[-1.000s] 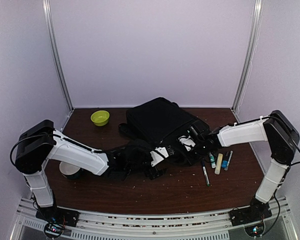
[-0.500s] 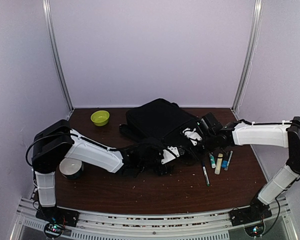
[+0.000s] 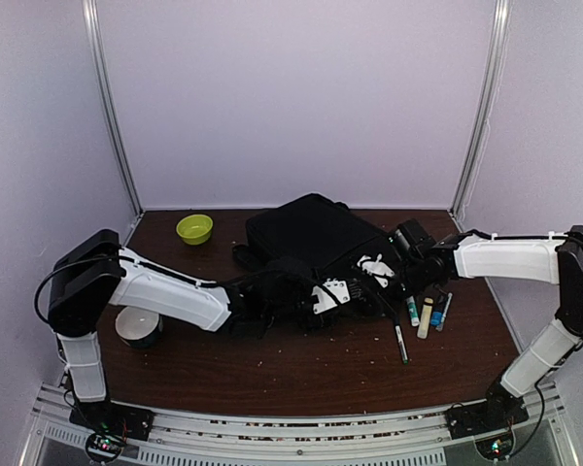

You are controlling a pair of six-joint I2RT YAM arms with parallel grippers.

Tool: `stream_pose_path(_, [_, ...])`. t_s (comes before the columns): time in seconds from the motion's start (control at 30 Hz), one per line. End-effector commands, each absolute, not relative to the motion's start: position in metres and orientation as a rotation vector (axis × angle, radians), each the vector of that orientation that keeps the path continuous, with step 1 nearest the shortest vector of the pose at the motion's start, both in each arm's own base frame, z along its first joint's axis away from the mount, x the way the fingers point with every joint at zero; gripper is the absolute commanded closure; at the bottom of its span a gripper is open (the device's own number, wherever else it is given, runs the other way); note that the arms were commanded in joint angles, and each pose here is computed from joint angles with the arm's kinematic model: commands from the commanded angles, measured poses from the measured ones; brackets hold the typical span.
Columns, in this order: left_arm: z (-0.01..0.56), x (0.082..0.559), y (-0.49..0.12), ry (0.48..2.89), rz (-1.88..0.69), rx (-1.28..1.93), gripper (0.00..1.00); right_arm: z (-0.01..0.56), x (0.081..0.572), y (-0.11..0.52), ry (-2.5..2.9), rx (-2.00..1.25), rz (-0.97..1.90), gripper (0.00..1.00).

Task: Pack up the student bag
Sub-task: Zip the student bag into the largest pocket of the bag.

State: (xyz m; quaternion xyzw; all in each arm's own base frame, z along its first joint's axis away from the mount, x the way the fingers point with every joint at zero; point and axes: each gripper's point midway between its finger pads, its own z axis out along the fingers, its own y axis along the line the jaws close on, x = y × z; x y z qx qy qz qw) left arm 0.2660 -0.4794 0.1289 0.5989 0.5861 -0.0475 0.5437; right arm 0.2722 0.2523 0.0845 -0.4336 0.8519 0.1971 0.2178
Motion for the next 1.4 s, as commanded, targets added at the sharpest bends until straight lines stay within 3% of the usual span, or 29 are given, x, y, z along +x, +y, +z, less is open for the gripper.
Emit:
stream_pose_path(0.0, [0.130,0.265,-0.506,1.333,-0.174,1.475,0.28,0.108,0.268,0.264,2.267,-1.259,0.648,1.00])
stream_pose_path(0.17, [0.125,0.275,-0.520,1.331,-0.152,1.492,0.46,0.113,0.264,0.263,2.241,-1.276,0.659,1.00])
stream_pose_path(0.23, [0.123,0.282,-0.523,1.343,-0.123,1.482,0.65,0.113,0.262,0.261,2.246,-1.286,0.653,1.00])
stream_pose_path(0.4, [0.114,0.290,-0.513,1.383,-0.078,1.475,0.71,0.112,0.263,0.249,2.278,-1.281,0.628,1.00])
stream_pose_path(0.43, [0.113,0.291,-0.510,1.393,-0.071,1.472,0.76,0.111,0.264,0.246,2.289,-1.273,0.616,1.00])
stream_pose_path(0.5, [0.111,0.293,-0.504,1.410,-0.060,1.464,0.96,0.108,0.266,0.238,2.317,-1.257,0.593,1.00])
stream_pose_path(0.53, [0.111,0.294,-0.502,1.417,-0.056,1.457,1.00,0.105,0.268,0.234,2.335,-1.248,0.578,1.00])
stream_pose_path(1.37, [0.113,0.303,-0.427,1.543,0.054,1.325,1.00,0.082,0.335,0.163,2.544,-0.986,0.386,1.00])
